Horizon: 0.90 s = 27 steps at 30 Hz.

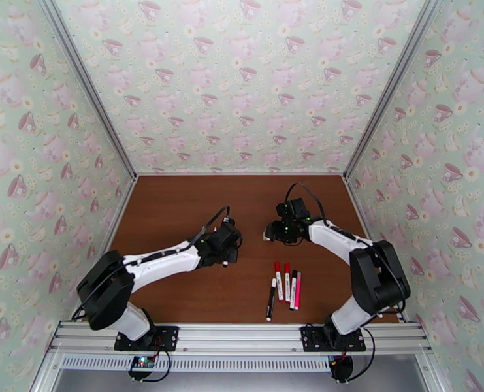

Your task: Open the pen caps

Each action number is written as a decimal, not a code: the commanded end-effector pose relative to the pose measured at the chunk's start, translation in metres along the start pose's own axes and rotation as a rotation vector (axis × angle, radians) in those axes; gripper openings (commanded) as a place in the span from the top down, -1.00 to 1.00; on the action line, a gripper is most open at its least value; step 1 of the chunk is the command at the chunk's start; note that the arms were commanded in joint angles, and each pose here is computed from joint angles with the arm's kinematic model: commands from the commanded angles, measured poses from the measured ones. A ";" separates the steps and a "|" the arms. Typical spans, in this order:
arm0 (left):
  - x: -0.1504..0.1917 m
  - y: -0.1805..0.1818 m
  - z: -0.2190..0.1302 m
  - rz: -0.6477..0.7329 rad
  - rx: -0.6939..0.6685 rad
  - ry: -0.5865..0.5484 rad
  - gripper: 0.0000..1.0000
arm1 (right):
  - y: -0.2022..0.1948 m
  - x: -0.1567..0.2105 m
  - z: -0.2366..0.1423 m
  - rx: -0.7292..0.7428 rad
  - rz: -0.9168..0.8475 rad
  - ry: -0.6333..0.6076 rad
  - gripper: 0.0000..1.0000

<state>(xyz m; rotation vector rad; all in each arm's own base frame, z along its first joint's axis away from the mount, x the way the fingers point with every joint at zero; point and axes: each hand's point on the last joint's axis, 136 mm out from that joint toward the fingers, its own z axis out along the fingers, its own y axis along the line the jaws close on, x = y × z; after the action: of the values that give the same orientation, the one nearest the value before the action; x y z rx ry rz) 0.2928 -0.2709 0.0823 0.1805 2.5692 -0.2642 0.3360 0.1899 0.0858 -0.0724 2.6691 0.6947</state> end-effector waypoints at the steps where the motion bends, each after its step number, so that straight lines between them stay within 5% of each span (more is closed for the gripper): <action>1: -0.008 0.020 0.010 0.017 -0.122 0.000 0.64 | 0.017 0.008 -0.010 -0.046 -0.022 -0.022 -0.05; 19: -0.019 0.051 0.062 0.061 -0.333 0.041 0.55 | 0.053 0.036 -0.047 -0.219 -0.070 -0.043 -0.72; 27: -0.027 0.061 0.065 0.086 -0.388 0.046 0.45 | 0.053 0.040 -0.048 -0.227 -0.070 -0.042 -0.78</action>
<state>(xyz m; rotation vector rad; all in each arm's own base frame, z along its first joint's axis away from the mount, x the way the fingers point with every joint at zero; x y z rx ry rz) 0.3532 -0.2365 0.0317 0.1414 2.6032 0.1978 0.2790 0.2117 0.1264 -0.1967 2.5484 0.9238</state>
